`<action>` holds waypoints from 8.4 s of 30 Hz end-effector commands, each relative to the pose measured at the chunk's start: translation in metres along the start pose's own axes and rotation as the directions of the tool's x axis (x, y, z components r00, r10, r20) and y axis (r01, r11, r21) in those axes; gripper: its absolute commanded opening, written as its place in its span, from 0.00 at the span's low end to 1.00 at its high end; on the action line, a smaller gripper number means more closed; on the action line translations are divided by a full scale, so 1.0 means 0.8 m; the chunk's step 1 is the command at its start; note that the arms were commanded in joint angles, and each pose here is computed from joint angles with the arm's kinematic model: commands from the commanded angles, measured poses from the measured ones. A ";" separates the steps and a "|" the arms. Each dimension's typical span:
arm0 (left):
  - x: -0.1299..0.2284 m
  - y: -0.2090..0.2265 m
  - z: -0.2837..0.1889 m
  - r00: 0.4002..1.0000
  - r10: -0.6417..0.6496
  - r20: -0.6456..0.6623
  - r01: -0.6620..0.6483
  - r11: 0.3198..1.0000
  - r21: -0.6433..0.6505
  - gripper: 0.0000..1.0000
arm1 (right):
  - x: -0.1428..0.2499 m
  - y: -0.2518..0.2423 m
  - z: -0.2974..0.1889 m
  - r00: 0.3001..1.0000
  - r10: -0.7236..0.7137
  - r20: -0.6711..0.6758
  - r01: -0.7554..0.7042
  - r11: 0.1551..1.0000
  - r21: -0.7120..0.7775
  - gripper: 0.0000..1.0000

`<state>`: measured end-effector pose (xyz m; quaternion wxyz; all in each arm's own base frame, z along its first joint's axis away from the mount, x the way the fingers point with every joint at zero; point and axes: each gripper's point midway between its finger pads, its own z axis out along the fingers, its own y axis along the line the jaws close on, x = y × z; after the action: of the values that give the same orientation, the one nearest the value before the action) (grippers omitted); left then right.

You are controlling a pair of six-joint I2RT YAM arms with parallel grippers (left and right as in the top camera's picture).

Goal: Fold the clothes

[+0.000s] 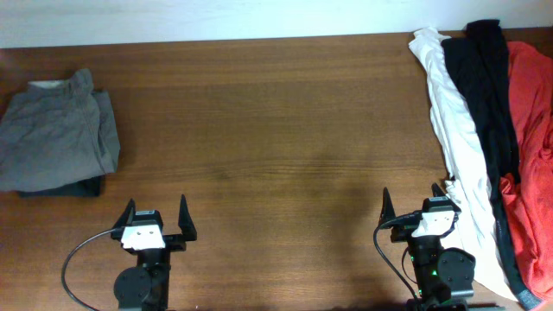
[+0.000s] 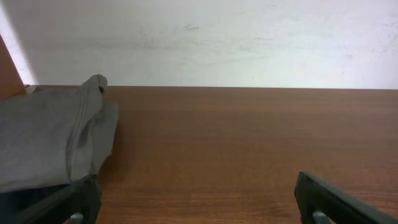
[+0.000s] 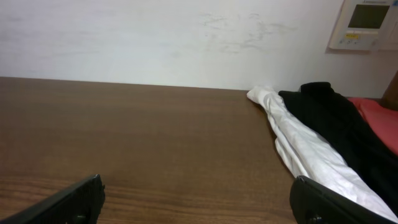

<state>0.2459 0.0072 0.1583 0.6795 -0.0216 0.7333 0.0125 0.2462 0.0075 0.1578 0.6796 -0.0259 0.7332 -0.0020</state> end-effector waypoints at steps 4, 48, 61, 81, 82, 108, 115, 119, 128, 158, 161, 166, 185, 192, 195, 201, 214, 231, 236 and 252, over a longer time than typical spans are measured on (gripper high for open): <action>0.000 0.004 0.000 1.000 0.015 0.004 -0.015 1.000 -0.017 0.99 | 0.003 0.000 0.000 1.000 -0.006 -0.002 0.006 1.000 -0.002 0.99; -0.071 -0.012 -0.019 0.998 0.008 -0.057 -0.005 0.998 0.057 0.99 | -0.038 -0.008 -0.019 0.987 0.057 -0.148 -0.053 0.998 0.032 0.99; -0.076 -0.016 0.042 0.890 0.031 -0.454 -0.006 0.998 0.056 0.99 | -0.048 -0.016 0.033 0.799 0.062 -0.597 -0.035 0.998 0.058 0.99; -0.069 -0.030 0.061 0.852 0.035 -0.522 0.026 0.994 0.108 0.99 | 0.184 -0.135 -0.025 0.150 0.610 -0.778 0.211 0.749 0.628 0.99; -0.069 -0.030 0.061 0.852 0.035 -0.522 0.026 0.994 0.108 0.99 | 0.191 -0.133 -0.027 0.129 0.611 -0.781 0.214 0.752 0.623 0.99; -0.078 -0.030 0.066 0.869 0.033 -0.493 0.023 0.994 0.106 0.99 | 0.244 -0.133 -0.046 0.015 0.647 -0.762 0.263 0.733 0.627 0.44; -0.079 -0.030 0.067 0.871 0.033 -0.490 0.022 0.994 0.107 0.99 | 0.251 -0.156 -0.074 -0.013 0.733 -0.681 0.267 0.659 0.704 0.27; -0.082 -0.030 0.069 0.878 0.032 -0.478 0.022 0.994 0.107 0.99 | 0.253 -0.157 -0.079 -0.025 0.743 -0.669 0.261 0.651 0.713 0.04; -0.087 -0.030 0.071 0.886 0.032 -0.462 0.021 0.994 0.107 0.99 | 0.250 -0.089 -0.041 -0.123 0.535 -0.836 -0.107 0.830 0.547 0.04; -0.107 -0.031 0.081 0.917 0.029 -0.399 0.017 0.994 0.110 0.99 | -0.043 0.346 0.115 0.782 -0.159 -0.602 -0.335 0.707 -0.623 0.04; -0.111 -0.031 0.083 0.923 0.028 -0.384 0.016 0.994 0.111 0.99 | -0.041 0.332 0.130 0.794 -0.145 -0.590 -0.287 0.767 -0.574 0.50; -0.105 -0.036 0.085 0.916 0.029 -0.399 0.026 0.991 0.130 0.99 | -0.067 0.258 0.155 0.801 -0.068 -0.594 -0.242 0.871 -0.427 0.99; 0.106 -0.241 0.087 0.477 -0.014 -0.879 0.492 0.833 0.254 0.99 | -0.040 -0.025 0.069 0.551 0.331 -0.766 -0.274 0.939 0.209 0.99; 0.168 -0.283 0.051 0.282 -0.025 -0.959 0.526 0.840 0.132 0.98 | -0.037 -0.030 0.064 0.536 0.345 -0.770 -0.273 0.935 0.228 0.99; 0.177 -0.298 0.045 0.286 0.011 -0.958 0.524 0.835 0.166 0.89 | -0.037 -0.030 0.064 0.536 0.345 -0.771 -0.273 0.935 0.228 0.99; 0.173 -0.312 0.071 0.402 0.003 -0.916 0.491 0.843 0.218 0.24 | -0.034 -0.029 0.060 0.523 0.345 -0.779 -0.272 0.934 0.231 0.99; 0.123 -0.294 0.076 0.459 -0.003 -0.889 0.458 0.857 0.234 0.53 | -0.033 -0.029 0.059 0.518 0.346 -0.783 -0.271 0.934 0.233 0.99; 0.191 -0.317 0.071 0.346 -0.054 -0.937 0.474 0.871 0.125 0.23 | -0.031 -0.028 0.056 0.510 0.346 -0.787 -0.271 0.933 0.235 0.99; 0.171 -0.326 0.092 0.418 -0.073 -0.906 0.507 0.846 0.166 0.00 | -0.031 -0.028 0.056 0.510 0.346 -0.788 -0.271 0.934 0.235 0.99; -0.029 -0.022 0.230 0.807 -0.356 -0.471 0.327 0.934 -0.146 0.47 | -0.030 -0.028 0.054 0.503 0.346 -0.792 -0.270 0.933 0.237 0.99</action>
<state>0.4252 -0.0492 0.1658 0.4456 -0.1444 0.8715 -0.1449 0.2912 -0.0094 0.1741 0.2418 0.1363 0.9573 0.0812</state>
